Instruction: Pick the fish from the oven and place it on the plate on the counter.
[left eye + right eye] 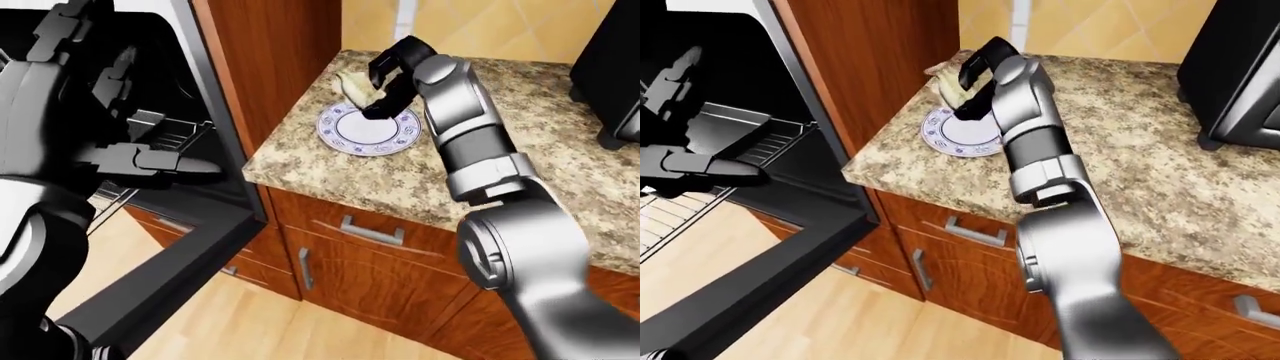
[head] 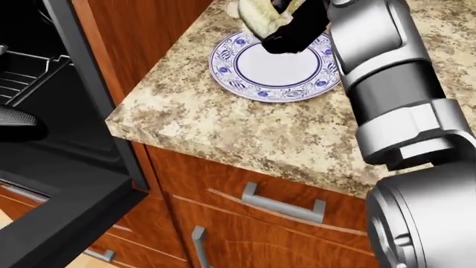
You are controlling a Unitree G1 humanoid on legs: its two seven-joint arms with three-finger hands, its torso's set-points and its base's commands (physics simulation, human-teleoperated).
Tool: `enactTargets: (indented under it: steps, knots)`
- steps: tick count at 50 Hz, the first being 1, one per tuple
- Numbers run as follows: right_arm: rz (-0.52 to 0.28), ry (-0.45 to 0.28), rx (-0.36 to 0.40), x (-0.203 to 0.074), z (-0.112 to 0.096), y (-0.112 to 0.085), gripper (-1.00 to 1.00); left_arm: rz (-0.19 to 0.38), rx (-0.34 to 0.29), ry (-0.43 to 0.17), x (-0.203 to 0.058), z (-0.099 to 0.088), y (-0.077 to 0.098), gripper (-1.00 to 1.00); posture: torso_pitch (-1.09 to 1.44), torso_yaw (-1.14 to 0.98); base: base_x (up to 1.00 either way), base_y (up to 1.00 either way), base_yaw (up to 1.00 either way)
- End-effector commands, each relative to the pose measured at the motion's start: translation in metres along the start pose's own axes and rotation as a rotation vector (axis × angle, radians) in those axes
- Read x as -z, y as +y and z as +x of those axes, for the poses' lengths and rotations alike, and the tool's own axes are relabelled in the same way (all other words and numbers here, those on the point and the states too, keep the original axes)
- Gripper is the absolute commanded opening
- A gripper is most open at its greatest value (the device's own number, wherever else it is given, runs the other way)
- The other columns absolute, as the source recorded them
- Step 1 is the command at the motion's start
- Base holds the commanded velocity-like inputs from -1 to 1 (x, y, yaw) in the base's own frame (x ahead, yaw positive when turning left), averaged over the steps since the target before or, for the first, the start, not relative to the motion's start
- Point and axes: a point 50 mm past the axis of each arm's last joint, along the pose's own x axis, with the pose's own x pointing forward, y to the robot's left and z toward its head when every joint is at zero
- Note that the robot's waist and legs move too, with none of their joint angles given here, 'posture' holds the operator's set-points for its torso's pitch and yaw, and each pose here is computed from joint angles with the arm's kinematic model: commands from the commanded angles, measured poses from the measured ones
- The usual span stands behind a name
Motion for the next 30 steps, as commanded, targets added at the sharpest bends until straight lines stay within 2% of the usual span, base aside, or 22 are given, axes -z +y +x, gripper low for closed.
enactTargets:
  steps: [1,3,7,12,13,21,30]
  knots:
    - [-0.030,-0.106,0.095,-0.023,-0.006,-0.018,-1.00,0.007,-0.011,-0.063,-0.008,0.000,0.001,1.00,0.00,0.00,0.00,0.00,0.00]
    - [0.004,-0.089,0.098,-0.017,-0.003,-0.017,-1.00,0.007,-0.007,-0.065,-0.009,0.001,0.000,1.00,0.00,0.00,0.00,0.00,0.00]
    - [0.012,-0.085,0.106,-0.013,0.001,-0.012,-1.00,0.008,-0.009,-0.067,-0.010,-0.001,0.001,1.00,0.00,0.00,0.00,0.00,0.00]
    - [-0.001,-0.083,0.103,-0.006,0.006,0.001,-1.00,0.000,-0.011,-0.065,-0.005,-0.002,0.001,1.00,0.00,0.00,0.00,0.00,0.00]
    - [-0.002,-0.088,0.132,0.000,0.008,0.000,-1.00,-0.003,-0.018,-0.069,-0.006,-0.003,0.003,1.00,0.00,0.00,0.00,0.00,0.00]
    - [-0.012,-0.097,0.136,0.001,0.009,0.003,-0.91,-0.001,-0.016,-0.069,-0.005,-0.003,0.003,1.00,0.00,0.00,0.00,0.00,0.00]
    - [-0.004,-0.105,0.150,0.003,0.011,0.013,-0.33,0.000,-0.020,-0.068,-0.005,-0.005,0.006,1.00,0.00,0.00,0.00,0.00,0.00]
